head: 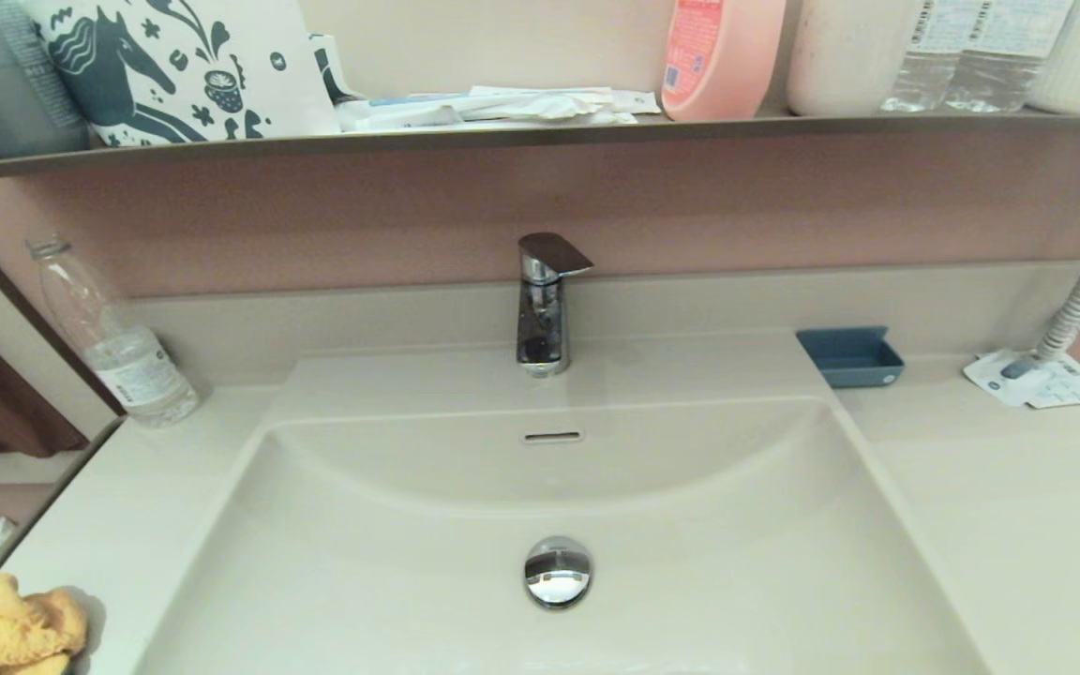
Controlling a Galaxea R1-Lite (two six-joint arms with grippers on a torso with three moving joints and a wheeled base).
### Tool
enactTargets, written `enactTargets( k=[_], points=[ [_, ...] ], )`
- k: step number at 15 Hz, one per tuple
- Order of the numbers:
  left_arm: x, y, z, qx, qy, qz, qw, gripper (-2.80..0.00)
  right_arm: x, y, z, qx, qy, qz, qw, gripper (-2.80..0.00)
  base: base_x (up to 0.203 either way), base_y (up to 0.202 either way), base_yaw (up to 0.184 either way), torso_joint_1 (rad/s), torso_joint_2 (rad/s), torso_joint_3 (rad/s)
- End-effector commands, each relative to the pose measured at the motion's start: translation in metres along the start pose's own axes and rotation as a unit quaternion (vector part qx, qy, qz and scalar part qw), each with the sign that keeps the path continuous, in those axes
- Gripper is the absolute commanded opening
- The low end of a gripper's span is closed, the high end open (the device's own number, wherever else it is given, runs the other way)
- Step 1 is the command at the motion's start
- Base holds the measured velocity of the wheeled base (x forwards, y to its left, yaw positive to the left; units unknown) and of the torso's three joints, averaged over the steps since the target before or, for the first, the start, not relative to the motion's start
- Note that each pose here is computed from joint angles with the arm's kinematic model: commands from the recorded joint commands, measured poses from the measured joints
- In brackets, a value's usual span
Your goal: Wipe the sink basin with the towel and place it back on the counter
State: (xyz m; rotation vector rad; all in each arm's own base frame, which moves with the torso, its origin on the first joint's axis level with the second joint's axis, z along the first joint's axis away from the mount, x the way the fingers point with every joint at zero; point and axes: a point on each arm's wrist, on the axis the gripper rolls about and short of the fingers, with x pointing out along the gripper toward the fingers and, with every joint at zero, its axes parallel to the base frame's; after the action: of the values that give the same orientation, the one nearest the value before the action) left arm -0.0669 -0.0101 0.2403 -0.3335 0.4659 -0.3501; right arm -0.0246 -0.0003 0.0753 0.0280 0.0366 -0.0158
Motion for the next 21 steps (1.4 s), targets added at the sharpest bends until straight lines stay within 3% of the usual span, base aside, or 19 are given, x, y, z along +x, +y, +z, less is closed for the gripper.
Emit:
enactTargets(
  k=[1, 3, 5, 8, 12, 14, 15, 16, 18, 21],
  points=[
    [-0.014, 0.003, -0.031, 0.019, -0.042, -0.006, 0.9989, -2.8, 0.0, 0.0, 0.0, 0.0, 0.001, 0.0, 1.0, -2.8, 0.0, 0.0, 0.0, 0.0, 0.0, 0.0],
    [-0.007, 0.014, -0.058, 0.036, -0.088, 0.012, 0.9954, -2.8, 0.0, 0.0, 0.0, 0.0, 0.001, 0.0, 1.0, -2.8, 0.0, 0.0, 0.0, 0.0, 0.0, 0.0],
    [0.009, 0.027, -0.072, 0.06, -0.155, 0.041, 0.9852, -2.8, 0.0, 0.0, 0.0, 0.0, 0.001, 0.0, 1.0, -2.8, 0.0, 0.0, 0.0, 0.0, 0.0, 0.0],
    [0.036, 0.046, -0.08, 0.101, -0.239, 0.112, 0.9592, -2.8, 0.0, 0.0, 0.0, 0.0, 0.001, 0.0, 1.0, -2.8, 0.0, 0.0, 0.0, 0.0, 0.0, 0.0],
    [0.072, 0.067, -0.092, 0.16, -0.277, 0.152, 0.9352, -2.8, 0.0, 0.0, 0.0, 0.0, 0.001, 0.0, 1.0, -2.8, 0.0, 0.0, 0.0, 0.0, 0.0, 0.0],
    [0.089, 0.079, -0.107, 0.179, -0.253, 0.164, 0.9366, -2.8, 0.0, 0.0, 0.0, 0.0, 0.001, 0.0, 1.0, -2.8, 0.0, 0.0, 0.0, 0.0, 0.0, 0.0],
    [0.091, 0.08, -0.108, 0.191, -0.263, 0.165, 0.9314, -2.8, 0.0, 0.0, 0.0, 0.0, 0.001, 0.0, 1.0, -2.8, 0.0, 0.0, 0.0, 0.0, 0.0, 0.0],
    [0.092, 0.08, -0.108, 0.193, -0.26, 0.163, 0.932, -2.8, 0.0, 0.0, 0.0, 0.0, 0.001, 0.0, 1.0, -2.8, 0.0, 0.0, 0.0, 0.0, 0.0, 0.0],
    [0.092, 0.08, -0.109, 0.19, -0.258, 0.163, 0.9333, -2.8, 0.0, 0.0, 0.0, 0.0, 0.001, 0.0, 1.0, -2.8, 0.0, 0.0, 0.0, 0.0, 0.0, 0.0],
    [0.092, 0.08, -0.109, 0.159, -0.265, 0.158, 0.938, -2.8, 0.0, 0.0, 0.0, 0.0, 0.001, 0.0, 1.0, -2.8, 0.0, 0.0, 0.0, 0.0, 0.0, 0.0]
  ],
)
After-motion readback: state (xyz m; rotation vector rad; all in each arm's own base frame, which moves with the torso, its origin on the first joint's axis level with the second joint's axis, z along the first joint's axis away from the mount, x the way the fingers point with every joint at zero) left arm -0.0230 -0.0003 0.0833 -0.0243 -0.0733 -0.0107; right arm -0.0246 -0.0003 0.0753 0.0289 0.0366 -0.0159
